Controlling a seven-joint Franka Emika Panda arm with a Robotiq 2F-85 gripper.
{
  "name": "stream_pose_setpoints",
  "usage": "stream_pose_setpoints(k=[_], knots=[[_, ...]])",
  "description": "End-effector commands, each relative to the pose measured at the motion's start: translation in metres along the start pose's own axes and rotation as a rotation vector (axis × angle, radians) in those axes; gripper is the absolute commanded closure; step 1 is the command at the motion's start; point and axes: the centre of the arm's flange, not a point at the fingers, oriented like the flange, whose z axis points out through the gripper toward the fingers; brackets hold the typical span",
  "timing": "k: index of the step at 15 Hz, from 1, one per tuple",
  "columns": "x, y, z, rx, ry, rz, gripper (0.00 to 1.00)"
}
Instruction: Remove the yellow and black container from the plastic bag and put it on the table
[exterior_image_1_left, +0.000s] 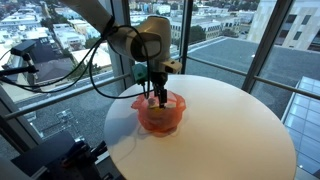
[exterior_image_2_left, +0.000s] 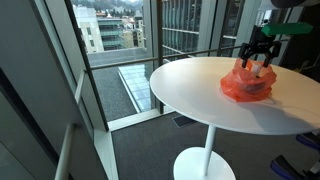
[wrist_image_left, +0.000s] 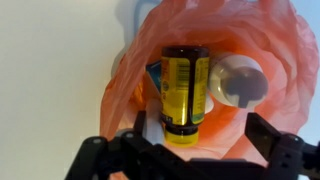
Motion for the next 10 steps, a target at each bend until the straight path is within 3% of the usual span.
stream_pose_setpoints(k=[1,10], knots=[[-0.002,-0.005,0.005,0.01,0.01,0.037,0.0],[0.001,-0.014,0.034,-0.008,0.036,0.084,0.0]])
